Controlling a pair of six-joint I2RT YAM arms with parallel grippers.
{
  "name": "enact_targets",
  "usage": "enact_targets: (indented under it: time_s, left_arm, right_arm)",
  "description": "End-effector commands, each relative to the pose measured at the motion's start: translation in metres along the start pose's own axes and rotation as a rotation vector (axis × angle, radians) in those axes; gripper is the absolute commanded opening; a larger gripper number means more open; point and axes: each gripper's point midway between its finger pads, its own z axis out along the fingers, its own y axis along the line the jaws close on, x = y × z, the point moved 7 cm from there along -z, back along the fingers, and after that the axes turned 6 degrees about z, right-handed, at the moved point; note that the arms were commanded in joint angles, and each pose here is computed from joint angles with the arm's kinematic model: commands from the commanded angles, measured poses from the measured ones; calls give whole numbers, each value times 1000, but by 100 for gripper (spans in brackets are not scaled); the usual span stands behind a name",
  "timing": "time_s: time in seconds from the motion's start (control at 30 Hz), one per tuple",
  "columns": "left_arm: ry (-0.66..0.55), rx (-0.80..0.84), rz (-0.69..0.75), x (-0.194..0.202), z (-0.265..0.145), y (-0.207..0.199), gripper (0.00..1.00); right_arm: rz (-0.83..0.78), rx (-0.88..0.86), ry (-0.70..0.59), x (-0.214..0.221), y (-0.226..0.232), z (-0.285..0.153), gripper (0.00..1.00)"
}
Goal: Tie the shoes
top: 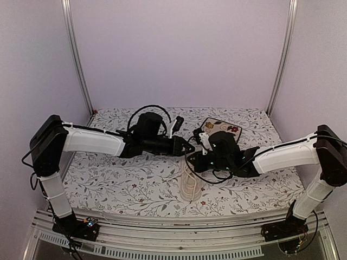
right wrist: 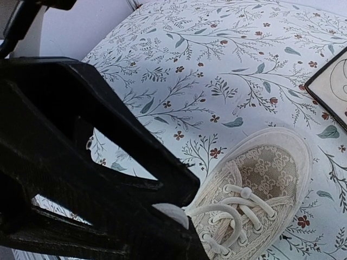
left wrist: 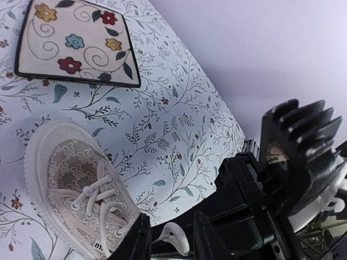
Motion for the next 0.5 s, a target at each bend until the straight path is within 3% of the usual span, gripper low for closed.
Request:
enact_targets:
  time_s: [0.0, 0.07, 0.13, 0.17, 0.33, 0.47]
  left_arm:
    - [-3, -2, -8, -4, 1, 3, 22]
    - [7, 7, -15, 0, 2, 4, 16]
    - [5, 18, -19, 1, 1, 4, 1]
    - [2, 18, -21, 2, 0, 4, 0]
    - [-8, -4, -28, 4, -6, 7, 0]
    - [-7, -6, -31, 7, -6, 9, 0]
  right_arm:
    - [-11, -52, -44, -10, 9, -1, 2]
    - [-13, -49, -45, -11, 8, 0, 2]
    - [-11, -41, -47, -11, 8, 0, 4]
    - [-12, -33, -46, -11, 7, 0, 9]
    - [-7, 3, -45, -14, 4, -14, 58]
    - [7, 41, 6, -1, -5, -27, 71]
